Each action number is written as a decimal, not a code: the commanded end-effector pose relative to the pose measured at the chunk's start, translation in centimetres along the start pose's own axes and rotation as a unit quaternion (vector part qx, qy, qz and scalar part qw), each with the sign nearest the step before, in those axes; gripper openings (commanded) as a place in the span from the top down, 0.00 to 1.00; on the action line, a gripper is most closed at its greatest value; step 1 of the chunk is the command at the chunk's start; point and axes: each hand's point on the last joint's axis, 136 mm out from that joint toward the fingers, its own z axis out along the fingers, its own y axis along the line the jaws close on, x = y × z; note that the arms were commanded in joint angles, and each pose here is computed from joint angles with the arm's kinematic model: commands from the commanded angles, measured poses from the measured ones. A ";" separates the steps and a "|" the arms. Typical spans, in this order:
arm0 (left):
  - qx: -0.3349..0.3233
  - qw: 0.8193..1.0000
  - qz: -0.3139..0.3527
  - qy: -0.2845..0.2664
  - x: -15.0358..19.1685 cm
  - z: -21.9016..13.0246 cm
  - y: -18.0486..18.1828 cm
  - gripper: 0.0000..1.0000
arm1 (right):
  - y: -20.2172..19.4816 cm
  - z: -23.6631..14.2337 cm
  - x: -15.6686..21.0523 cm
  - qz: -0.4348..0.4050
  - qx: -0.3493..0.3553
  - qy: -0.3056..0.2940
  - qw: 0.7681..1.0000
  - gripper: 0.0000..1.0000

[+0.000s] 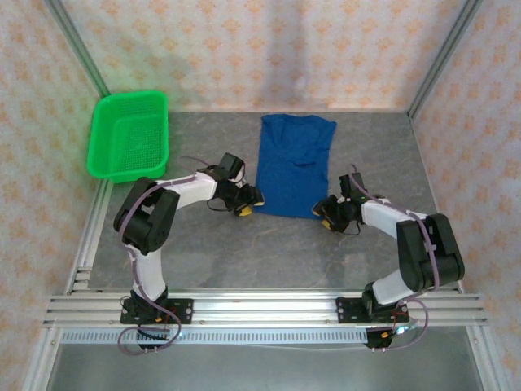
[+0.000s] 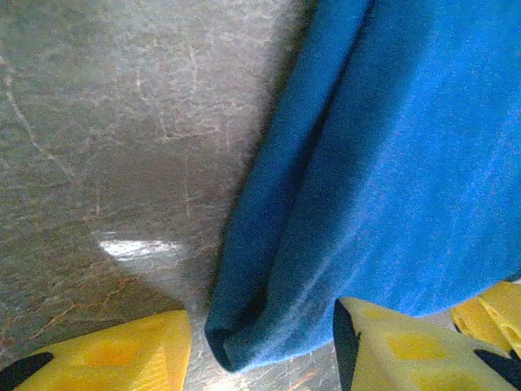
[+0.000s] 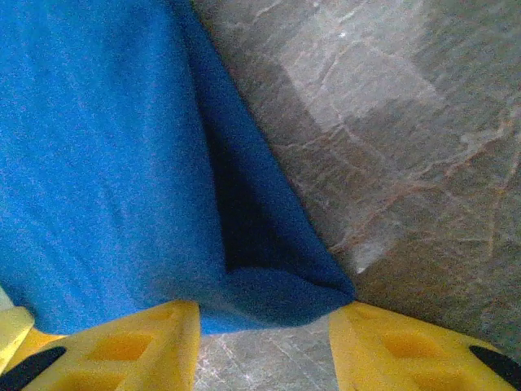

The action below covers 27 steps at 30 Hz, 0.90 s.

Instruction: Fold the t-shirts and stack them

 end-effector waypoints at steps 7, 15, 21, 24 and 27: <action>0.018 1.000 0.005 -0.011 -1.5 2.3 -2.9 0.54 | 0.9 0.7 -1.6 -0.004 0.000 -0.021 1.000 0.58; -0.003 1.000 0.007 -0.006 -1.8 3.0 -2.5 0.78 | 1.4 1.2 -2.9 -0.003 0.015 -0.030 0.999 0.81; -0.035 0.999 0.022 -0.008 -1.4 1.9 -1.6 0.99 | 1.9 0.6 -2.9 -0.008 0.015 -0.029 0.999 1.00; -0.045 0.998 0.030 -0.012 -1.1 1.1 -1.2 1.00 | 2.1 -0.1 -2.3 -0.003 0.006 -0.023 1.000 1.00; -0.048 0.998 0.035 -0.018 -0.6 0.1 -1.0 1.00 | 1.6 -0.9 -1.4 0.000 0.005 -0.022 1.000 1.00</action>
